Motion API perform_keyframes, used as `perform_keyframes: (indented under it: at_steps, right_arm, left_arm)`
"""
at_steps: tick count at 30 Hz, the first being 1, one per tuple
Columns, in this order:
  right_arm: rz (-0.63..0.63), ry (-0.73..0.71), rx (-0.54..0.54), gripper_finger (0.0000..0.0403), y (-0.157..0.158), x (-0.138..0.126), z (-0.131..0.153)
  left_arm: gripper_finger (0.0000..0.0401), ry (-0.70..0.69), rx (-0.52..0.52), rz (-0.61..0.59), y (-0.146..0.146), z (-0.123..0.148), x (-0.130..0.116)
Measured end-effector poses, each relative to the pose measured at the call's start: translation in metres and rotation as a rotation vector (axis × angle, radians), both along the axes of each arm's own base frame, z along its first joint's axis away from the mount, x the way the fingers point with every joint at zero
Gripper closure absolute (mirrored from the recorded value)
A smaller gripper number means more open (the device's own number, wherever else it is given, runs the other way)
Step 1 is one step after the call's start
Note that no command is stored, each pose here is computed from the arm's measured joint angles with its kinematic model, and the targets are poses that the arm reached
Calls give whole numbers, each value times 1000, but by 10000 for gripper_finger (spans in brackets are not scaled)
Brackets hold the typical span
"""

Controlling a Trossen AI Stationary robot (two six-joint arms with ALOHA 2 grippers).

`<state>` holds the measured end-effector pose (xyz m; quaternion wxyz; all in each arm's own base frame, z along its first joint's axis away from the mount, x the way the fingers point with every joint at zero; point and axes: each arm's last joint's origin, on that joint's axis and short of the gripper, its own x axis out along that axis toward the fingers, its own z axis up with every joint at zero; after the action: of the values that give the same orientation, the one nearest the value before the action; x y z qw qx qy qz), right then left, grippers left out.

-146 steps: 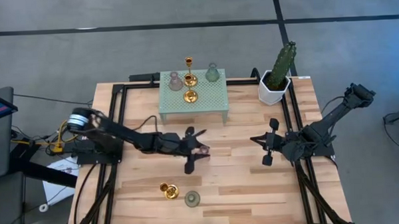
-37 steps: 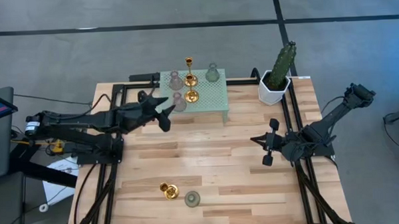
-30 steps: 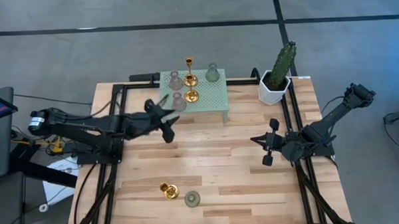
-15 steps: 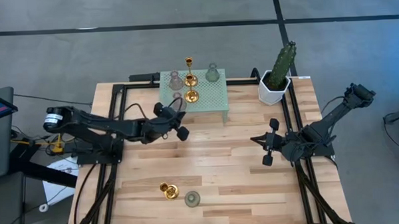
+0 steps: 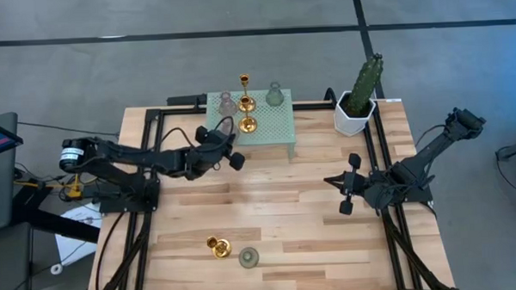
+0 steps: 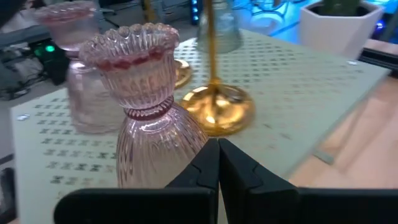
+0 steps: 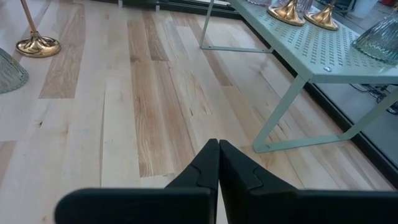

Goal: Pick & Place candle stick holders
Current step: Put the pink glass candle holder on the shelf, then put the green glass candle holder on the shelf

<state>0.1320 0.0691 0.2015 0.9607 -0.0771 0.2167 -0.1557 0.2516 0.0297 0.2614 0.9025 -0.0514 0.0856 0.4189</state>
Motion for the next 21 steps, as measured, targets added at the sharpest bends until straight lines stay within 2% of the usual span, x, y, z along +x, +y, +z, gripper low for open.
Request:
perform_keyframes:
  at_steps: [6, 10, 15, 21]
  right_arm:
    - [0, -1, 0, 403, 0, 0, 0]
    - [0, -1, 0, 403, 0, 0, 0]
    - [0, 0, 0, 403, 0, 0, 0]
    - [0, -1, 0, 403, 0, 0, 0]
  left_arm:
    - [398, 7, 6, 42, 11, 0, -2]
    - [398, 9, 2, 16, 10, 0, -1]
    - [398, -18, -20, -135, -9, 2, 3]
    - [399, 4, 96, -311, -51, 11, 2]
